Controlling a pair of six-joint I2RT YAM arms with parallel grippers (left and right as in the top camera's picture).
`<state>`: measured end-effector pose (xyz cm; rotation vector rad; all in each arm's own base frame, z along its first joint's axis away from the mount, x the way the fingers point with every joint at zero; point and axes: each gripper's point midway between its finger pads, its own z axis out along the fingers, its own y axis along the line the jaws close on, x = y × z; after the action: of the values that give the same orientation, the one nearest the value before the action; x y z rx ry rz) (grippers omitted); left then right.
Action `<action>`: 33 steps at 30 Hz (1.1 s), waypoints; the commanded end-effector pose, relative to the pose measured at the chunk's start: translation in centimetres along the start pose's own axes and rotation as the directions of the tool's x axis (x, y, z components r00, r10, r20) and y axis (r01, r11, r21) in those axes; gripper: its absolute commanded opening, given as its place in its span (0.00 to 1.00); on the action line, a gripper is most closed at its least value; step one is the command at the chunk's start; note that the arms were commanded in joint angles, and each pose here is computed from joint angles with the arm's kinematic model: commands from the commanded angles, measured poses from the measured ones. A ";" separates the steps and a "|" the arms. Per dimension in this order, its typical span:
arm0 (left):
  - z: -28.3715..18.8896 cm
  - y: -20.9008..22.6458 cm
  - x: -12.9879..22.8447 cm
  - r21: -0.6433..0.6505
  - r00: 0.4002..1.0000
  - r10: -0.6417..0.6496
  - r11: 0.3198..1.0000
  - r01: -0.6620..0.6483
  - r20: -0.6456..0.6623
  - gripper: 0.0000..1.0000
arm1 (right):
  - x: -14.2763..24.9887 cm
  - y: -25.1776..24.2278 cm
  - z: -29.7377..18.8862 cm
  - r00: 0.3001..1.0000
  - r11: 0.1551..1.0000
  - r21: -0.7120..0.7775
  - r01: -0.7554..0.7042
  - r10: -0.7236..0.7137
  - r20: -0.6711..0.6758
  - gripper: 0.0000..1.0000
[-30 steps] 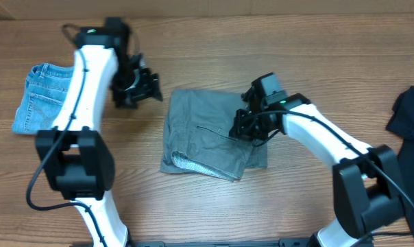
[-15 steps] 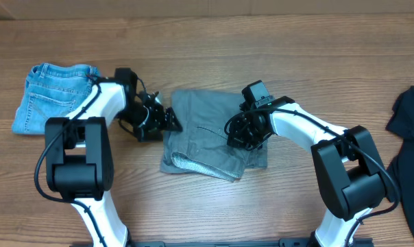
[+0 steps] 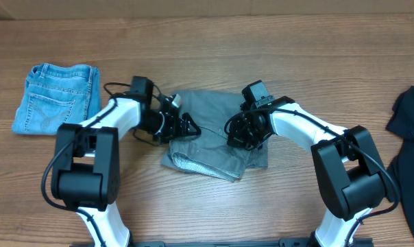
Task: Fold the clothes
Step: 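Lift the folded shorts with the left gripper and carry them left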
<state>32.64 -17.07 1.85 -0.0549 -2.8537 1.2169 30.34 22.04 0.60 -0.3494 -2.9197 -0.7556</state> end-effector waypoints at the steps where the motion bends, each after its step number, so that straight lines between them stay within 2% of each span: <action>1: 3.3 3.0 3.1 -0.124 0.992 -0.089 0.989 0.077 -0.094 0.68 | -0.2 -0.7 0.5 1.000 1.000 0.025 -0.014 0.014 0.000 0.04; 4: 3.3 3.0 3.1 -0.125 0.991 -0.095 0.989 0.083 -0.093 0.49 | -0.1 -0.8 0.5 1.000 0.999 0.028 -0.016 0.016 -0.003 0.04; 8: 3.0 3.1 2.8 -0.115 0.990 -0.112 0.988 0.103 -0.081 0.06 | 0.3 -1.0 0.5 1.000 0.999 0.038 -0.024 0.025 -0.016 0.04; 9: 2.9 3.0 2.7 -0.106 0.990 -0.114 0.989 0.106 -0.080 0.04 | 0.4 -1.1 0.4 1.000 0.999 0.043 -0.020 0.021 -0.022 0.04; 12: 2.3 2.5 2.1 -0.059 0.990 -0.119 0.992 0.115 -0.071 0.04 | 1.1 -1.5 -0.4 0.998 0.997 0.066 -0.037 0.040 -0.046 0.04; 16: -0.4 1.0 0.4 0.010 0.996 -0.073 0.997 0.074 -0.042 0.04 | 1.2 -0.5 -3.7 0.999 0.997 0.058 0.042 -0.041 -0.018 0.04; 19: -4.2 -0.8 -1.6 0.035 1.000 -0.009 0.999 0.008 0.023 0.04 | 0.7 0.9 -7.4 0.993 0.994 0.043 0.104 -0.107 0.052 0.04; 22: -9.6 -3.4 -4.4 0.055 0.985 0.069 0.995 -0.079 0.157 0.04 | 0.2 2.5 -10.9 0.982 0.991 0.011 0.136 -0.136 0.132 0.04; 25: -15.3 -5.8 -7.1 0.060 0.943 0.126 0.987 -0.151 0.307 0.04 | -0.4 3.8 -13.8 0.966 0.987 -0.025 0.161 -0.153 0.208 0.04; 29: -23.2 -7.3 -10.1 0.018 0.861 0.147 0.984 -0.179 0.487 0.04 | -0.5 4.7 -15.2 0.955 0.983 -0.043 0.180 -0.165 0.247 0.04; 33: -30.5 -7.0 -12.3 -0.045 0.748 0.179 0.980 -0.195 0.640 0.04 | -0.3 4.5 -15.2 0.958 0.984 -0.038 0.175 -0.161 0.237 0.04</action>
<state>45.80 -2.56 23.20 0.0933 -3.4093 1.4544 32.16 18.52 15.52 -0.2260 -3.1651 -0.8869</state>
